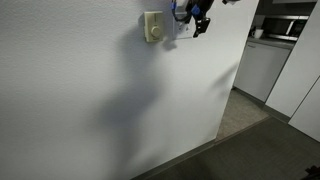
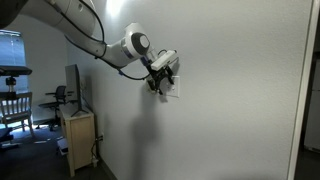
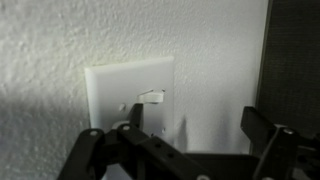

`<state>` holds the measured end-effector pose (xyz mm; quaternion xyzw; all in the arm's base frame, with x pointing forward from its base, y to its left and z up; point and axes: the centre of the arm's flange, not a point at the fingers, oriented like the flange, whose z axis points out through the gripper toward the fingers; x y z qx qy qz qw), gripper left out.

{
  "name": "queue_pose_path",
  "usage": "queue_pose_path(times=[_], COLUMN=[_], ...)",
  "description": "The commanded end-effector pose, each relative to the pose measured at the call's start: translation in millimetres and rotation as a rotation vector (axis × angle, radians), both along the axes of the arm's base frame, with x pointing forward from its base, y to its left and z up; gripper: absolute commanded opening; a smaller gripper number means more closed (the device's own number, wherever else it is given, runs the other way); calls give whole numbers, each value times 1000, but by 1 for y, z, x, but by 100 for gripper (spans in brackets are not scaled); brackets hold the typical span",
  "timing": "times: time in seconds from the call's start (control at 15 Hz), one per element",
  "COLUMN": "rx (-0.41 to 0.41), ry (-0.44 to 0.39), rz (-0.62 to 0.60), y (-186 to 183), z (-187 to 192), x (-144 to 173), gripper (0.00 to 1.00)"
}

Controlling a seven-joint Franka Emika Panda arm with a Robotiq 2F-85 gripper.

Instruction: Turn off the right light switch and then the left light switch, turn the right light switch back on

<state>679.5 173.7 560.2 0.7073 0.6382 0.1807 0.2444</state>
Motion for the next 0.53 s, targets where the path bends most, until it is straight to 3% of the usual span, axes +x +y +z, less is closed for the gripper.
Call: queue_pose_path(times=[0.0,0.47], rx=[-17,9], ry=[6,43], rz=[15,59], y=[2,11], z=[16,14], x=[9,14], gripper=[100,100])
